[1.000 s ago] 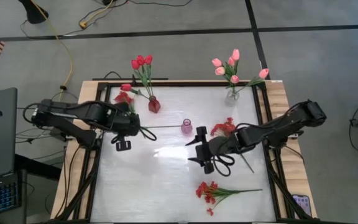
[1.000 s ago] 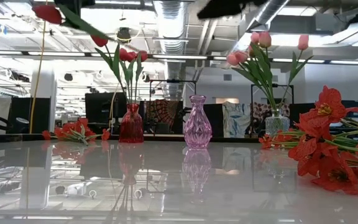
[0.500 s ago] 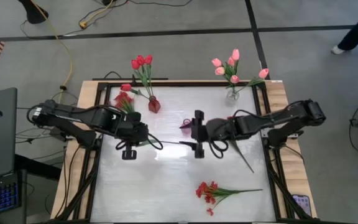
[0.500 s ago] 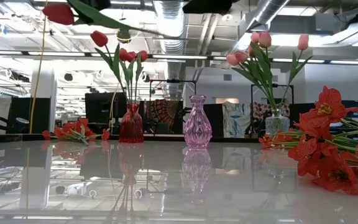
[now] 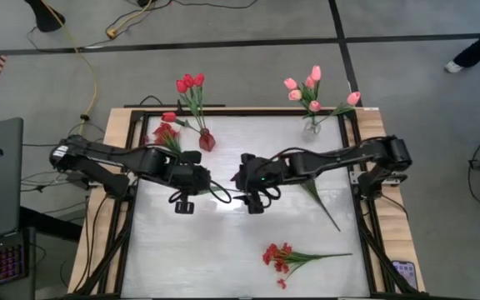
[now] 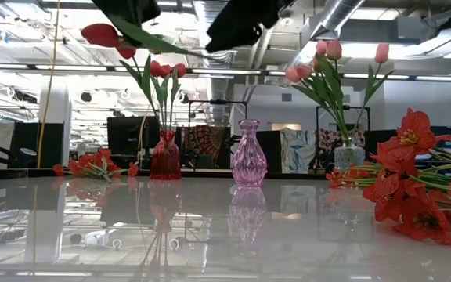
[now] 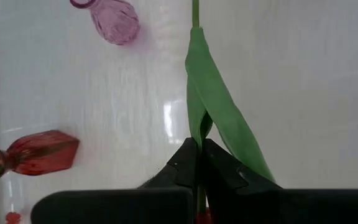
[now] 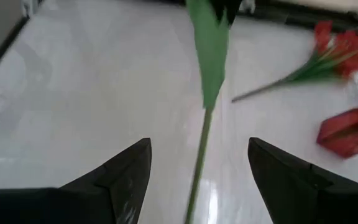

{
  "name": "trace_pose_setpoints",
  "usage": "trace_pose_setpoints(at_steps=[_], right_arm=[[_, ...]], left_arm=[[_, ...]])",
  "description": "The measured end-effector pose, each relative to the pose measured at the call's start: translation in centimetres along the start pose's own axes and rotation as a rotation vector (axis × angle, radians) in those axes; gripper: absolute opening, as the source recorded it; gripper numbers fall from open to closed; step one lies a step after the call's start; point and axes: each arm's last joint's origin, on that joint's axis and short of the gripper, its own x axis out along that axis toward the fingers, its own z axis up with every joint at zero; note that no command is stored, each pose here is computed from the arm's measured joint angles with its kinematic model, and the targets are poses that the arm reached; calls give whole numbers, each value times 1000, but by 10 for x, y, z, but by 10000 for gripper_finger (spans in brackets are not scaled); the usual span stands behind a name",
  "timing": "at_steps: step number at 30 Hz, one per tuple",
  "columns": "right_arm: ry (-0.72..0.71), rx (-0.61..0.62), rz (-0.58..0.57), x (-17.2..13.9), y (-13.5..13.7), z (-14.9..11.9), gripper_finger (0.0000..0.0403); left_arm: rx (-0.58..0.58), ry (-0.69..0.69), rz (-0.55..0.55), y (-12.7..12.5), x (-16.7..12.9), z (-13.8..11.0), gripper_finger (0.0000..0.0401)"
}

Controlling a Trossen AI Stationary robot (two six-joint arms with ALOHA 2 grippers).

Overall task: Sort flowers into vase by color
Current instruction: Put the red flower into the red vase

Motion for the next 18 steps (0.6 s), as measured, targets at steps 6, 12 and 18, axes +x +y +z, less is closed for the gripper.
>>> trace_pose_setpoints(at_steps=[6, 12, 18], right_arm=[[69, 13, 11, 11, 1, -2, 273], [89, 42, 8, 15, -1, -5, 206], [93, 69, -4, 14, -7, -5, 98]], left_arm=[[10, 13, 12, 0, 2, 0, 0], [19, 11, 15, 0, 2, 0, 0], [22, 11, 15, 0, 2, 0, 0]])
